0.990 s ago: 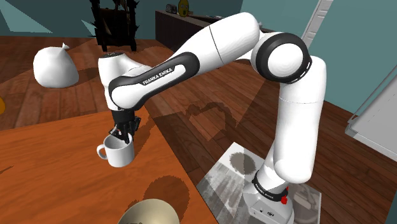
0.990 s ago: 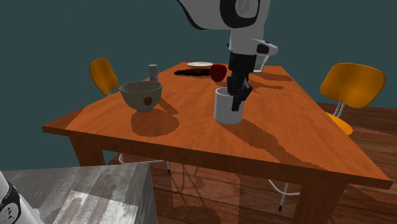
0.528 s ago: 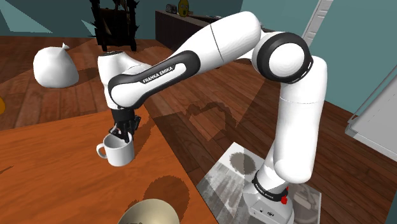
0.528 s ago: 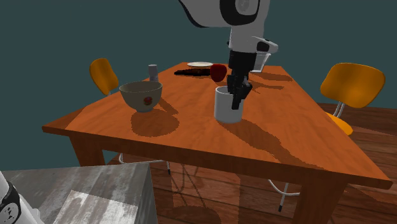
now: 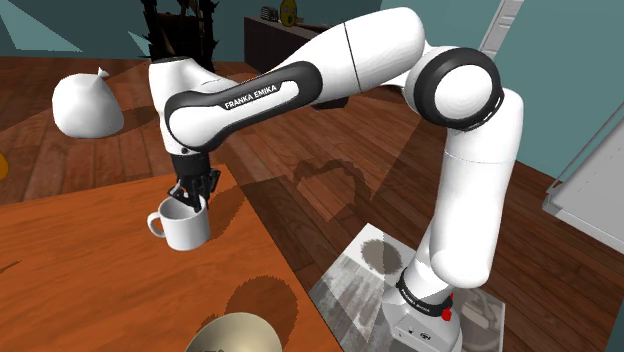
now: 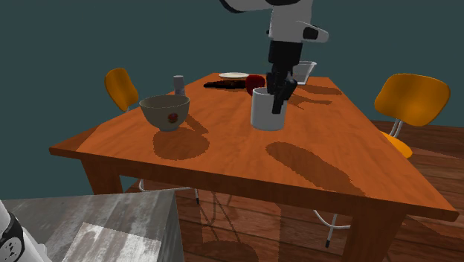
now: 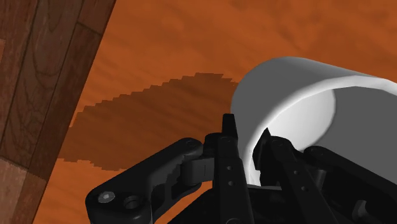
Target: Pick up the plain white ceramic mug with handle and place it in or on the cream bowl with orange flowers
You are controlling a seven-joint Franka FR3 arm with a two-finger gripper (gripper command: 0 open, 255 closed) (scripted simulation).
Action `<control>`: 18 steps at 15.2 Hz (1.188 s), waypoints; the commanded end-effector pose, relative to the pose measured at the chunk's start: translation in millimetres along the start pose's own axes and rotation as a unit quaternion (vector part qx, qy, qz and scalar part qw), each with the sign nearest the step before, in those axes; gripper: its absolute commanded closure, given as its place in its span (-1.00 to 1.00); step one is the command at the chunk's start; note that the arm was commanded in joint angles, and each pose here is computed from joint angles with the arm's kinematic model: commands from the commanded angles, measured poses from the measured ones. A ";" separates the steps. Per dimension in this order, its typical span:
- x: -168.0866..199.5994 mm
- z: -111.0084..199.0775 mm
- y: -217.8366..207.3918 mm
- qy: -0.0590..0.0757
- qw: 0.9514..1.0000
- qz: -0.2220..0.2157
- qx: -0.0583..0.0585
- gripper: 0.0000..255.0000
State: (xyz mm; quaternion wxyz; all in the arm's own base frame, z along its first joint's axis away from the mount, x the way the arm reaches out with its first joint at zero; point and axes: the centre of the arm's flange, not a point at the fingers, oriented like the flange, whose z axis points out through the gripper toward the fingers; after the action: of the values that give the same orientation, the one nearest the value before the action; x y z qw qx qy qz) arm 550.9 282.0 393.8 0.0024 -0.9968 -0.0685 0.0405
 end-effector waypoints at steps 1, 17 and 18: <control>-0.5 -10.6 0.2 0.000 1.000 0.000 0.000 1.00; -7.3 -94.8 -0.6 0.000 1.000 0.000 0.000 1.00; -7.7 -100.1 -0.7 0.000 1.000 0.000 0.000 1.00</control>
State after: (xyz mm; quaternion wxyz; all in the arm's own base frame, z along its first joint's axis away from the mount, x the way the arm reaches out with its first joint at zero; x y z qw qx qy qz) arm 551.7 281.7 487.7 0.0024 -0.9968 -0.0684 0.0406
